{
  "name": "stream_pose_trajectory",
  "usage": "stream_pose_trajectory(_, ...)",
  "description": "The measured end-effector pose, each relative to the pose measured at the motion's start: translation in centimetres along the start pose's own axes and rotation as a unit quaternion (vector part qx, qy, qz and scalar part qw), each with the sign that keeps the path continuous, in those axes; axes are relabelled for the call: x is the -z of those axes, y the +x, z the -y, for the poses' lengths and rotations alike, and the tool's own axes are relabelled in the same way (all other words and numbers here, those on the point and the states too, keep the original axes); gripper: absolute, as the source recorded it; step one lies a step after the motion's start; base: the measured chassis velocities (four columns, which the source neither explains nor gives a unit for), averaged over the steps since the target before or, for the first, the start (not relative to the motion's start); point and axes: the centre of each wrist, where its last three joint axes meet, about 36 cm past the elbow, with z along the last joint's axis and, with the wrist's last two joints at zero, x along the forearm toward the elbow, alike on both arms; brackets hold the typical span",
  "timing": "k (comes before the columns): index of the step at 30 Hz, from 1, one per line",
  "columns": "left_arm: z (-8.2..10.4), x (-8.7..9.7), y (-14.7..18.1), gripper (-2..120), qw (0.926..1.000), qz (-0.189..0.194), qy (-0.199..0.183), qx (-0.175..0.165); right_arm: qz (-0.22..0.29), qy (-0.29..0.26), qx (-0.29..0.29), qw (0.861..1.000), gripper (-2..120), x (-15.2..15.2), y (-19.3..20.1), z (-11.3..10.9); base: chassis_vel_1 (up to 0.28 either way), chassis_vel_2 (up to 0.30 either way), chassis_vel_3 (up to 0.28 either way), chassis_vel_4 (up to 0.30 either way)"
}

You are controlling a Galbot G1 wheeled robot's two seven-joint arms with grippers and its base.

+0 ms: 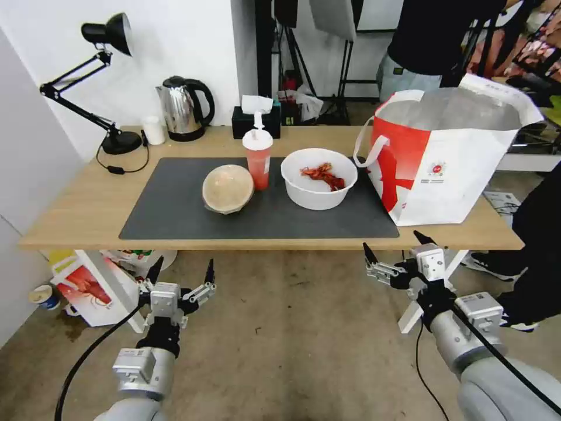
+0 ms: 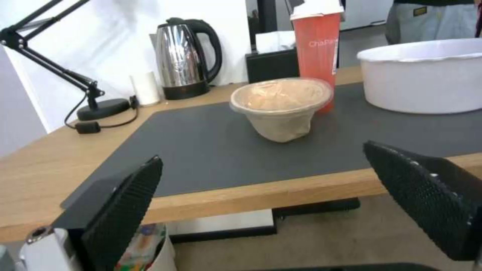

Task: Pick up the trash from the table and place it into the takeout bag.

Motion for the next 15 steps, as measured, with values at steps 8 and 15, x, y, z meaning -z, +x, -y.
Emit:
stream_pose_trajectory(8,0.0,0.0,0.0,100,1.0,0.0,0.0,0.0,0.025,-0.005,0.014,1.0,100,1.0,-0.8,0.5,0.0,0.0,0.0,0.0)
stream_pose_trajectory(15,0.0,0.0,0.0,100,1.0,0.0,0.0,0.0,0.06,-0.001,0.042,0.997,100,1.2,-4.3,2.0,0.0,0.0,0.0,0.0)
